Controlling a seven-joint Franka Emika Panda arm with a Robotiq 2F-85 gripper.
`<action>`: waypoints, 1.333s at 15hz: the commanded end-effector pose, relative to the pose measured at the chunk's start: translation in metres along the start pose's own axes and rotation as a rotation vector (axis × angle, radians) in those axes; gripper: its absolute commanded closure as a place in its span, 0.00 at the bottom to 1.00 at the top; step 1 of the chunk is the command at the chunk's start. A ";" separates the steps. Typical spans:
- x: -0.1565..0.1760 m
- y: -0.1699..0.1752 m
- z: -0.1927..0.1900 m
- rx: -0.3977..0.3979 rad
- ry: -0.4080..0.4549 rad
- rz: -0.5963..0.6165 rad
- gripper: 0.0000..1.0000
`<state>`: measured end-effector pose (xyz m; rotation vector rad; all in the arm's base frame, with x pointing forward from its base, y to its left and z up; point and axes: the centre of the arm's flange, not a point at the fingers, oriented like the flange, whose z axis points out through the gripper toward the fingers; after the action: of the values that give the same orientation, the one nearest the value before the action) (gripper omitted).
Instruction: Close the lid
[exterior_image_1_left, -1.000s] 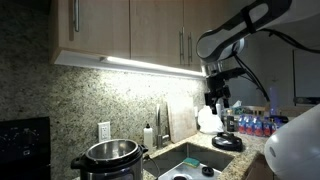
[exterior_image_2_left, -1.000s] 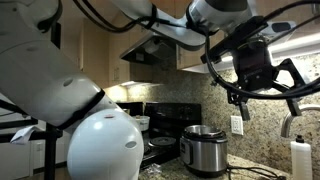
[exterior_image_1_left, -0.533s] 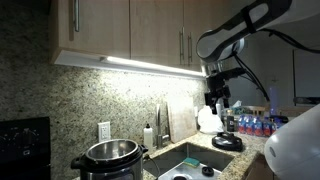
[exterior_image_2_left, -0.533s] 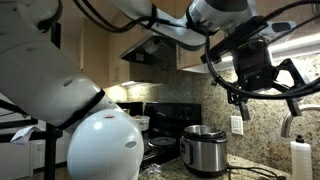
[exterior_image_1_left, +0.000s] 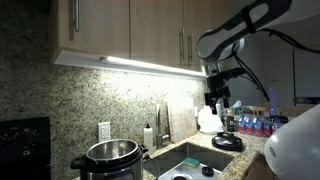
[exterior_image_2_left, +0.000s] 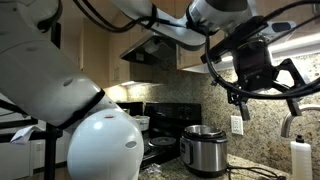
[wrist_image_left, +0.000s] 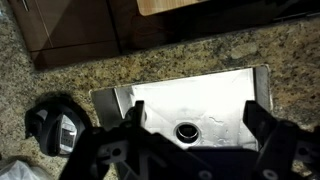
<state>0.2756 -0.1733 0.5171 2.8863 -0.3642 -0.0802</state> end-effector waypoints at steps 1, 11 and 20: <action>0.003 -0.005 0.013 -0.009 0.034 -0.012 0.00; 0.050 0.039 0.110 -0.124 0.252 0.044 0.00; 0.089 0.121 0.124 -0.238 0.284 0.202 0.00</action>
<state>0.3229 -0.3376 0.4231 2.5627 -0.5471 0.2958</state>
